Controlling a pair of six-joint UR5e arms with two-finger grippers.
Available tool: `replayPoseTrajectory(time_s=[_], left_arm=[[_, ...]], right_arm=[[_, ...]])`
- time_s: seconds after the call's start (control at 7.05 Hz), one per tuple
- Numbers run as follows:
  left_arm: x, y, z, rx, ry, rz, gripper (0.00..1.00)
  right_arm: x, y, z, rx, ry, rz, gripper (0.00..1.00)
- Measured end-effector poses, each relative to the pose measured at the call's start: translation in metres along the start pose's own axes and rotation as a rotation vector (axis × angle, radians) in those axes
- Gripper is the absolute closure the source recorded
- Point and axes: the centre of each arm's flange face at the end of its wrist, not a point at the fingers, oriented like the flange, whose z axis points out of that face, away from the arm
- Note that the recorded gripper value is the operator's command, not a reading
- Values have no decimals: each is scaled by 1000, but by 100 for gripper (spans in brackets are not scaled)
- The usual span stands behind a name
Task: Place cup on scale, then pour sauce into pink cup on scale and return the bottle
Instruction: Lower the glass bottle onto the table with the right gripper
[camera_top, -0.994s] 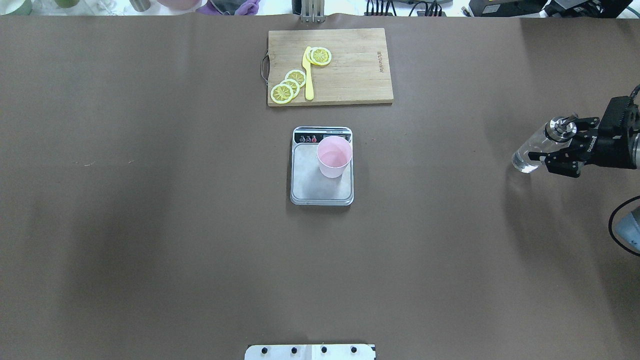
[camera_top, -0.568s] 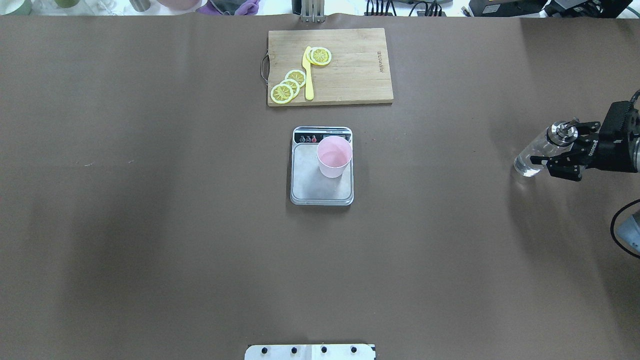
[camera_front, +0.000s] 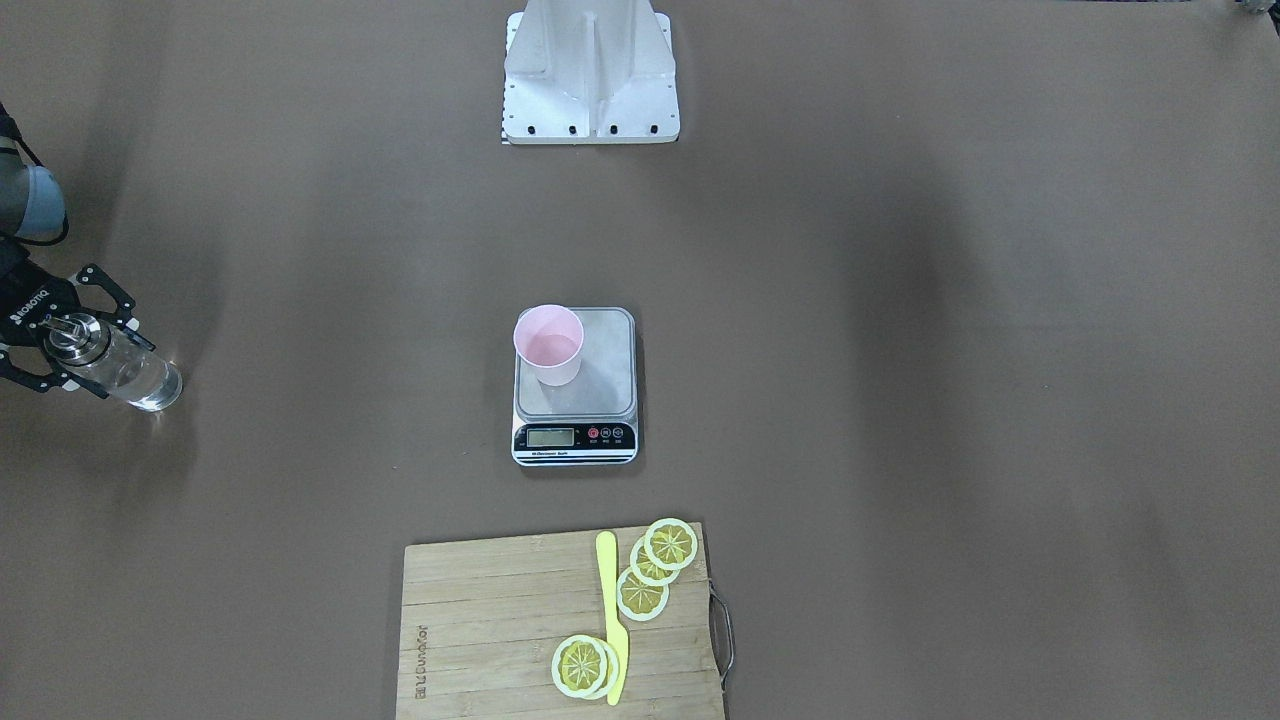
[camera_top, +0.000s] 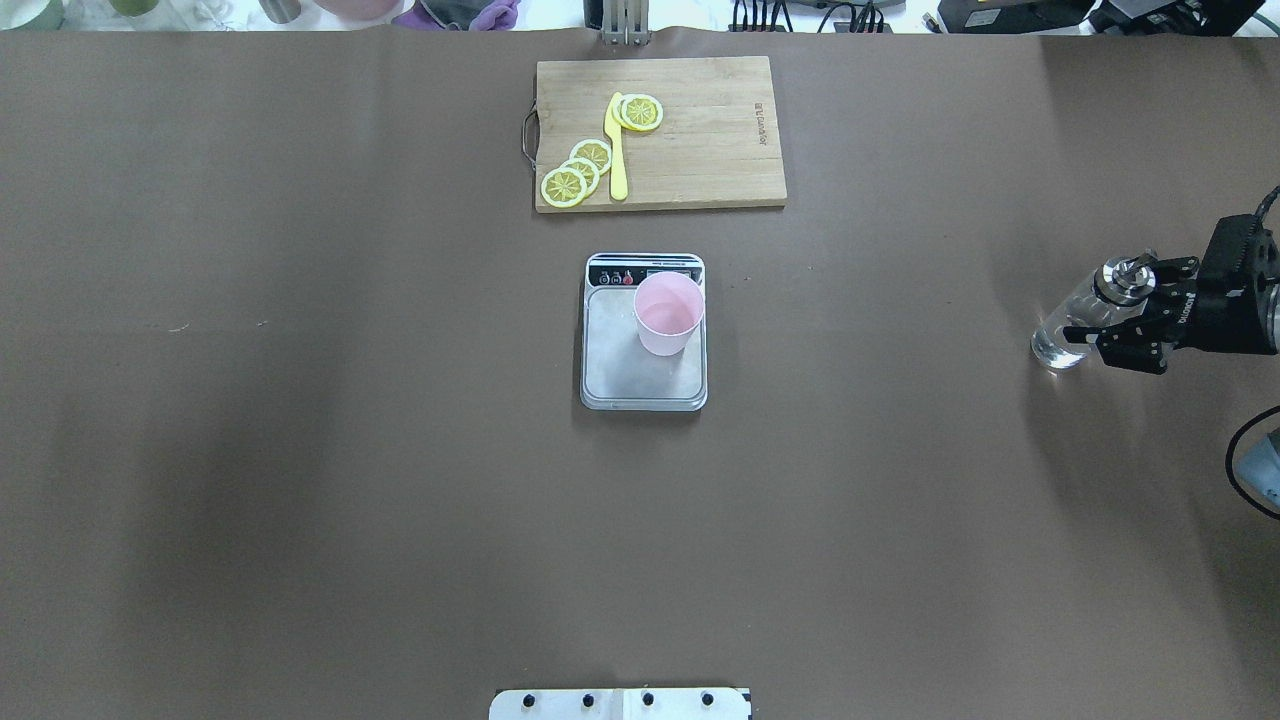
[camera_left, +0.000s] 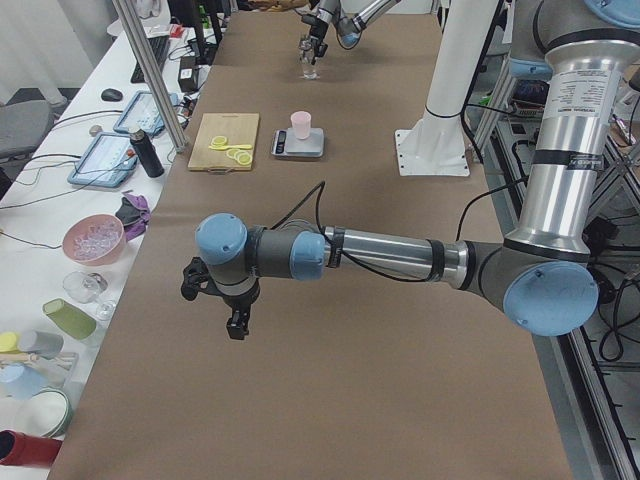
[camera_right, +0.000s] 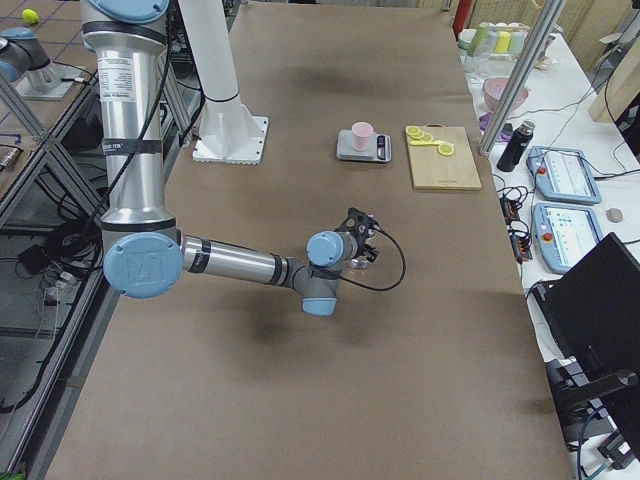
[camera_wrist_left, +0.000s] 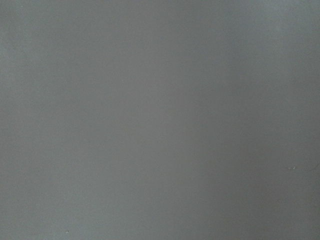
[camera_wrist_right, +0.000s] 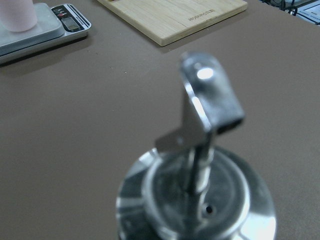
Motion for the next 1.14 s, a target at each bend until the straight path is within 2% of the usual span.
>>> replayPoseTrajectory(time_s=[0.57, 0.85, 0.99, 1.14], left_arm=[[0, 4, 0, 0, 0, -1, 3], [0, 5, 0, 1, 0, -1, 3], [1, 5, -1, 2, 0, 0, 3], [1, 5, -1, 2, 0, 0, 3]], right_arm=[[0, -1, 1, 1, -1, 0, 24], [0, -1, 1, 0, -1, 0, 19], [0, -1, 1, 0, -1, 1, 6], [0, -1, 1, 0, -1, 1, 2]])
